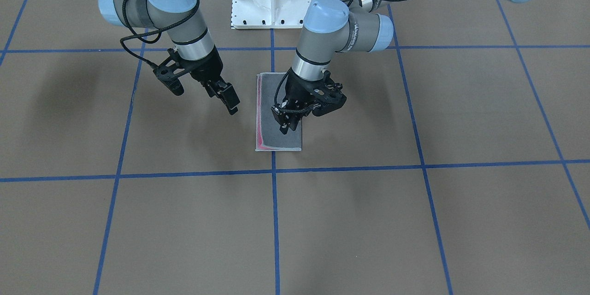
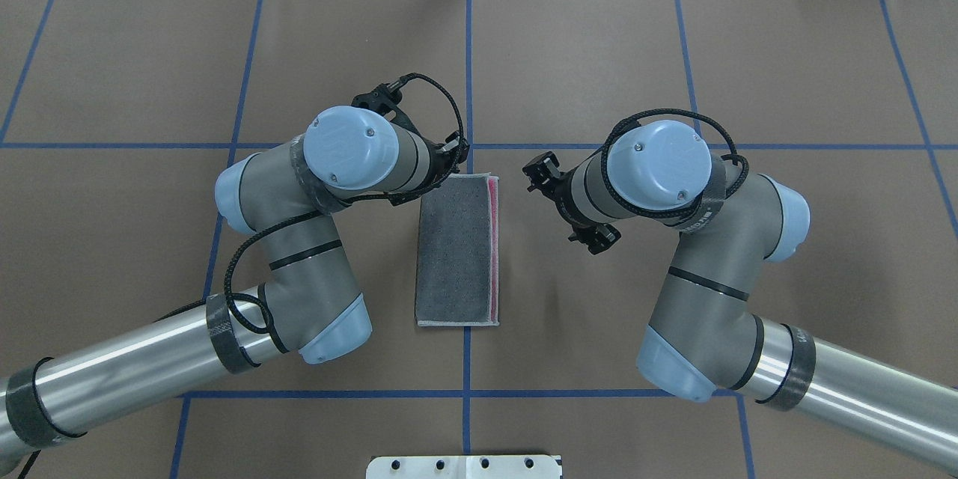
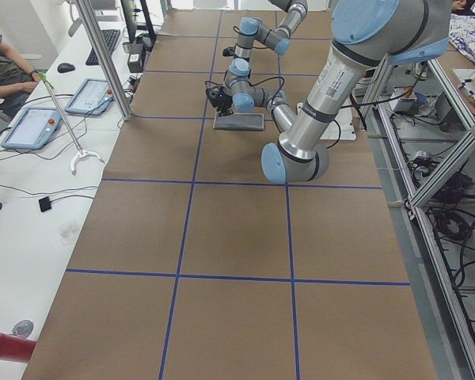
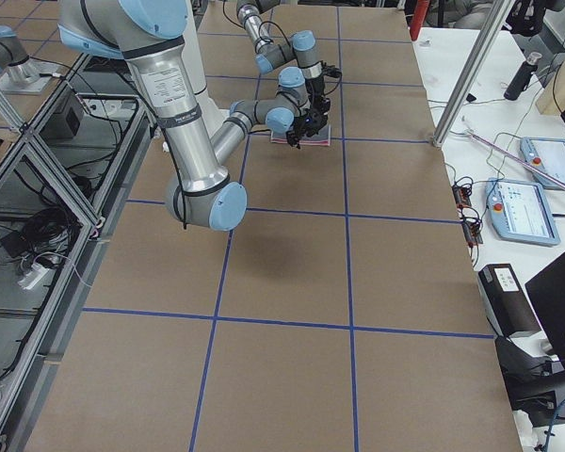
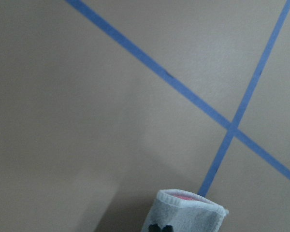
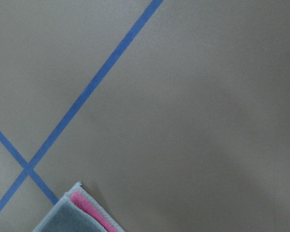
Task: Fold towel twice with both arms
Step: 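Move the left gripper to the towel's far end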
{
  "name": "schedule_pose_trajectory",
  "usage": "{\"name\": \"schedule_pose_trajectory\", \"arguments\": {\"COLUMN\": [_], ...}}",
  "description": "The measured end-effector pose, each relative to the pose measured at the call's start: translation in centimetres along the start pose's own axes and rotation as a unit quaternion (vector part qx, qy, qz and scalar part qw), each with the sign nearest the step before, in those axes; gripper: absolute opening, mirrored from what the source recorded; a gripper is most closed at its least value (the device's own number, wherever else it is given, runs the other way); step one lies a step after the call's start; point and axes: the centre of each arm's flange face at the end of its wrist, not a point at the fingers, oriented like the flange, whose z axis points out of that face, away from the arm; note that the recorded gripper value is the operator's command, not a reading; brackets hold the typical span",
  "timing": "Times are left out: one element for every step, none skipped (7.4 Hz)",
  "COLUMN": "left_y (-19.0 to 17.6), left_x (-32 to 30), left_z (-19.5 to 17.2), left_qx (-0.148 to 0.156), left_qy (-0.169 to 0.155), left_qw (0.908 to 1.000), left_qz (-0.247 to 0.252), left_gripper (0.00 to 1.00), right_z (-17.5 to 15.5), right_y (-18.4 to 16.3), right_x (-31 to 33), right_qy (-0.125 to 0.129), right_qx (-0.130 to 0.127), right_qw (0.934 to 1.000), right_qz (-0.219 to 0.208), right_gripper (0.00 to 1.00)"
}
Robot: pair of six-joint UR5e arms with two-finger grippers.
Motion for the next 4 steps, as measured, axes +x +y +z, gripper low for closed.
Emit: {"name": "schedule_pose_trajectory", "arguments": {"left_y": [-0.1,0.3,1.7,4.1], "left_x": [0.0,-0.5,-1.8,-3.7], "left_z": [-0.8,-1.9,-2.8,-3.2], "left_qx": [0.000,0.000,-0.006,-0.017], "left_qy": [0.000,-0.008,-0.021,-0.036], "left_qw": [1.0000,1.0000,0.9997,0.9988], "left_qz": [-0.002,-0.004,-0.014,-0.029], "left_gripper": [0.99,0.95,0.94,0.93], "right_z": [-0.1,-0.2,-0.3,-0.7], "right_y": [-0.3,-0.5,-0.8,-1.7], "right_x": [-0.1,-0.2,-0.4,-0.7], "right_qy": [-0.001,-0.002,-0.004,-0.008], "right_qx": [0.002,0.003,0.005,0.009], "right_qw": [1.0000,1.0000,1.0000,0.9999], "right_qz": [0.001,0.002,0.004,0.008], "right_gripper": [1.00,1.00,1.00,1.00]}}
